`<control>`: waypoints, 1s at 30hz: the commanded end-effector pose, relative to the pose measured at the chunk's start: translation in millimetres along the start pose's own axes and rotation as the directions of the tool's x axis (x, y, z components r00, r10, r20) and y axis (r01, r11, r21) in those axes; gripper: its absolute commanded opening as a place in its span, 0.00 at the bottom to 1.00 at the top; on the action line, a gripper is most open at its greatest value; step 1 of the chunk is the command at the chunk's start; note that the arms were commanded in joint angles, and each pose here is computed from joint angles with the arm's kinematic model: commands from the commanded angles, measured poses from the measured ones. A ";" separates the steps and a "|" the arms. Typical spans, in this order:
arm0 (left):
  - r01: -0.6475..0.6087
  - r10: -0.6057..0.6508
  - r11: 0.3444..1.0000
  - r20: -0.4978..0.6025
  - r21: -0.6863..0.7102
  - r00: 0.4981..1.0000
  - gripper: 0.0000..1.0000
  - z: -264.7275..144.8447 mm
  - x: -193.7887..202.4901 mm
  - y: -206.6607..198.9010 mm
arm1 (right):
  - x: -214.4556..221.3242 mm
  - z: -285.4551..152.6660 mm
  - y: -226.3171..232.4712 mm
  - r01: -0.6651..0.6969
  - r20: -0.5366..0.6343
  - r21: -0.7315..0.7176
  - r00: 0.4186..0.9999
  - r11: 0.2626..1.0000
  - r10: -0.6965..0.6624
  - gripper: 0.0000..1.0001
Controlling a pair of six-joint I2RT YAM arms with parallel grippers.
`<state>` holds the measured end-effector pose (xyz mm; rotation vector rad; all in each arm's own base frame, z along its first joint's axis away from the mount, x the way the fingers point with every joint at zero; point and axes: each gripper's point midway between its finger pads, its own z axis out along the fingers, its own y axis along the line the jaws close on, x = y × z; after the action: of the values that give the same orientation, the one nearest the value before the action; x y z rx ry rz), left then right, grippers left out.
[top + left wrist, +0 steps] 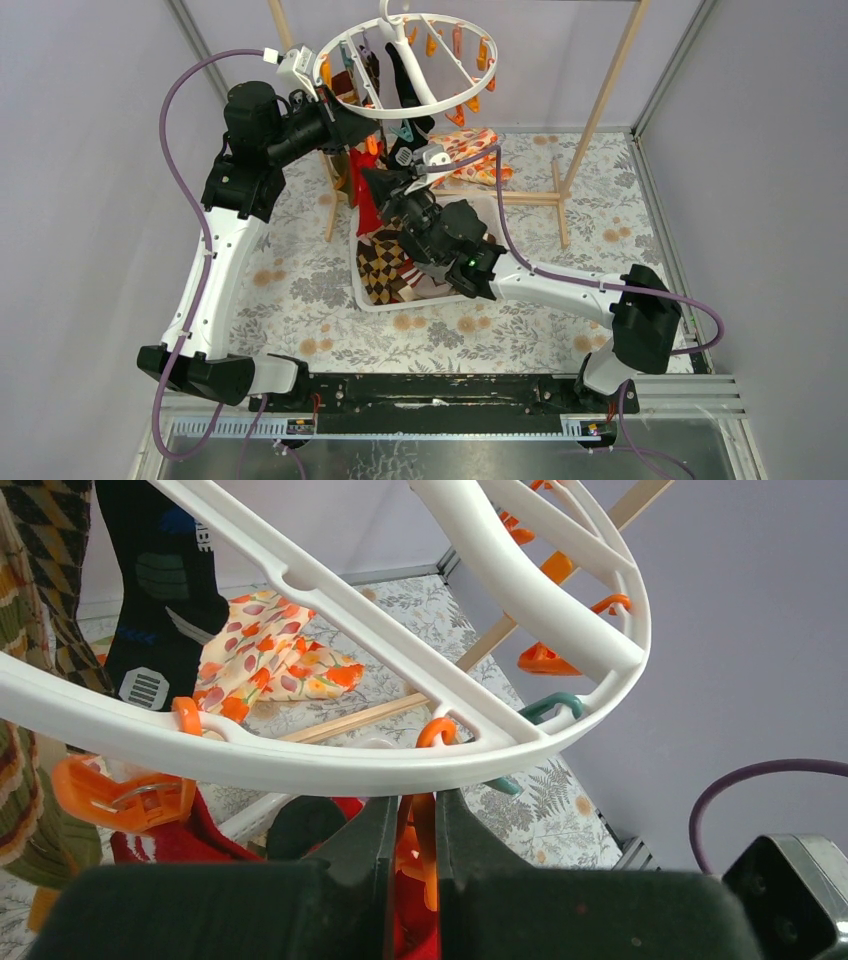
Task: Clip the socks to the hanger
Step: Clamp the sock onto the hanger.
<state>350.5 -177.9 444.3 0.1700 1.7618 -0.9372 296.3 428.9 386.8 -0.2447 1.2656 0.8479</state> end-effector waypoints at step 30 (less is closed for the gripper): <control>-0.132 0.134 0.990 0.035 -0.058 0.990 0.02 4.5 5.7 -1.2 | -24.2 1.8 7.7 0.204 0.065 0.072 0.976 0.976 -0.209 0.00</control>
<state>352.3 -184.3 436.3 0.1963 1.7473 -0.8279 294.0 433.0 371.9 -0.3340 1.2662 0.6189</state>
